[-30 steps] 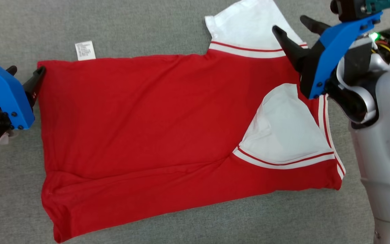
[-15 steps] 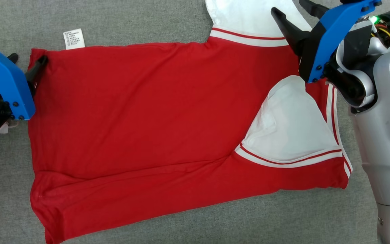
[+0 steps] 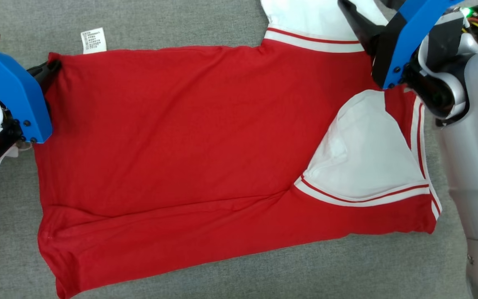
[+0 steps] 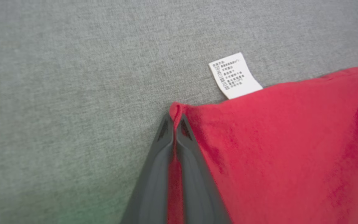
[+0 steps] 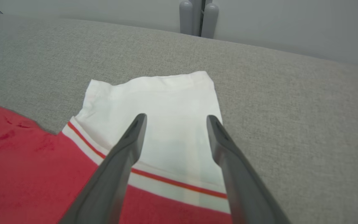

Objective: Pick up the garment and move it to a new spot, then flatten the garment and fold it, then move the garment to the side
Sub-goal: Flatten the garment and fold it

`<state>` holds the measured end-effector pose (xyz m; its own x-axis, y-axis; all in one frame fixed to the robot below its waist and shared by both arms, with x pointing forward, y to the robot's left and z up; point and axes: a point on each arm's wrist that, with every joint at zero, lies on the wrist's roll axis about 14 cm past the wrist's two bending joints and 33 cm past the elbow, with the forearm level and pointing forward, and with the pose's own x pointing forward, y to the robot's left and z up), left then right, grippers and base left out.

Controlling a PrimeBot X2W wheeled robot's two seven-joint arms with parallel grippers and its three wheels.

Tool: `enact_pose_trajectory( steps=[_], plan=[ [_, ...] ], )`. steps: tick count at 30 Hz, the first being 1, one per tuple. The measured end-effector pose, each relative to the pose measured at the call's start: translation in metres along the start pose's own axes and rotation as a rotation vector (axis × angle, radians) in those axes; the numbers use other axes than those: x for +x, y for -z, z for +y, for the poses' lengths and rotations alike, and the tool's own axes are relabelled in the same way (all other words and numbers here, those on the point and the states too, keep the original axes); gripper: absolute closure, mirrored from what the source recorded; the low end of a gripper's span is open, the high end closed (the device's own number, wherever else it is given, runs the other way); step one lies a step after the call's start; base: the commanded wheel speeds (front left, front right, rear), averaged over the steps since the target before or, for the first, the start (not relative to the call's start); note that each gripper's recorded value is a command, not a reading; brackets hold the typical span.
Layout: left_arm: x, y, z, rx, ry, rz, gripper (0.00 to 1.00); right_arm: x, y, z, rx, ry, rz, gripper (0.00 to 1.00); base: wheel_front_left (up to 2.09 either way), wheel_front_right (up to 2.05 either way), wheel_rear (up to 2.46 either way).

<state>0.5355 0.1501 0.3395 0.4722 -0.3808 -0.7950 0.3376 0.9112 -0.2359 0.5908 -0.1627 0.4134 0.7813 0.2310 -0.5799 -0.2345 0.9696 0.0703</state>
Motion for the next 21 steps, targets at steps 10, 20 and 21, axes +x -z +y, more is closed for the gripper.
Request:
enact_pose_trajectory(
  steps=[10,20,21],
  plan=[
    [-0.007,0.0,-0.003,0.004,0.018,-0.054,1.0,0.033,-0.009,-0.02,-0.037,0.087,0.103,0.0,0.0,0.0,0.0],
    [-0.012,0.008,-0.001,0.0,0.025,-0.094,1.0,0.072,0.003,-0.02,-0.088,0.135,0.233,0.0,0.0,0.0,0.0],
    [-0.011,0.009,0.0,-0.002,0.027,-0.098,1.0,0.074,0.004,-0.019,-0.097,0.137,0.239,0.0,0.0,0.0,0.0]
  ],
)
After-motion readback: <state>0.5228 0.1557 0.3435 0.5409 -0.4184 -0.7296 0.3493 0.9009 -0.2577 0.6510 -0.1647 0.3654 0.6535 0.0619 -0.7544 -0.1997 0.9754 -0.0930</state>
